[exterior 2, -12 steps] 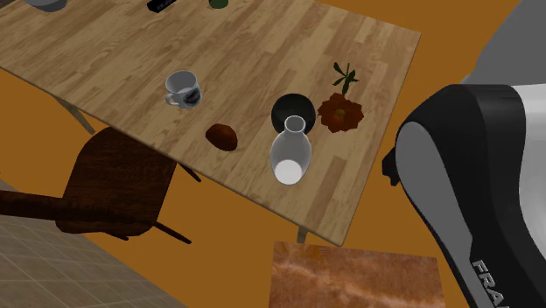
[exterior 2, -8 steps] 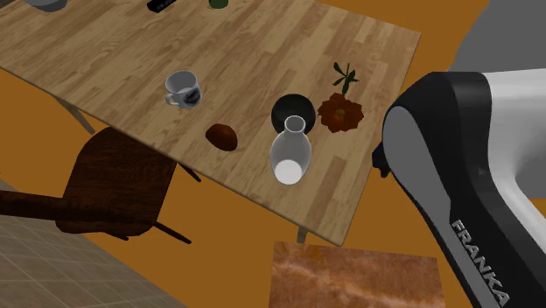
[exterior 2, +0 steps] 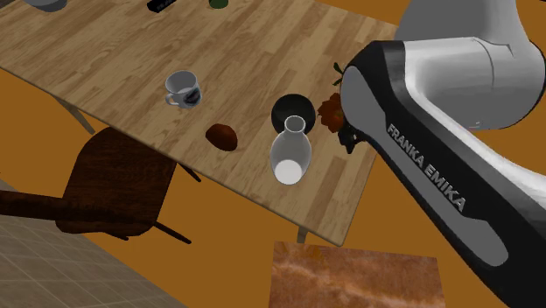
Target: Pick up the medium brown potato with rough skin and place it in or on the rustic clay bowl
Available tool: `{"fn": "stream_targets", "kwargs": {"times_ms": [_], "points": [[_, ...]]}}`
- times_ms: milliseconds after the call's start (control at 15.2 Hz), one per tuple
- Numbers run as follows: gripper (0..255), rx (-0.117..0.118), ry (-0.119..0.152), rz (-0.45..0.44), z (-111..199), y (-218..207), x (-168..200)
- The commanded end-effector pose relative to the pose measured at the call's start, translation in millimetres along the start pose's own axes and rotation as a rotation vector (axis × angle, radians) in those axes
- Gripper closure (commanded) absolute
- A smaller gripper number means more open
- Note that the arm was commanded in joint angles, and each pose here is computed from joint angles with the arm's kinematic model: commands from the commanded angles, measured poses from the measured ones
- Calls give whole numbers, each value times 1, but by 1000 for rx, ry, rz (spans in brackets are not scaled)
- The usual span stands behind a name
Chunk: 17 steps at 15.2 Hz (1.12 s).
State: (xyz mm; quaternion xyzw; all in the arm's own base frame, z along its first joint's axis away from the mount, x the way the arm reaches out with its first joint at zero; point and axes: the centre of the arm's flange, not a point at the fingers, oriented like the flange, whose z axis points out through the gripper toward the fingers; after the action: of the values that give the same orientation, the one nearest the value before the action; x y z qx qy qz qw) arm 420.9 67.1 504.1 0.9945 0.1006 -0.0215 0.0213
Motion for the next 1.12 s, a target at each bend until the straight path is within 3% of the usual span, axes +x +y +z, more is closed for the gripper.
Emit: {"fn": "stream_targets", "kwargs": {"times_ms": [0,1056], "points": [[0,20,-2,-58,10,-11,23],[0,178,-26,-508,76,-139,165]]}}
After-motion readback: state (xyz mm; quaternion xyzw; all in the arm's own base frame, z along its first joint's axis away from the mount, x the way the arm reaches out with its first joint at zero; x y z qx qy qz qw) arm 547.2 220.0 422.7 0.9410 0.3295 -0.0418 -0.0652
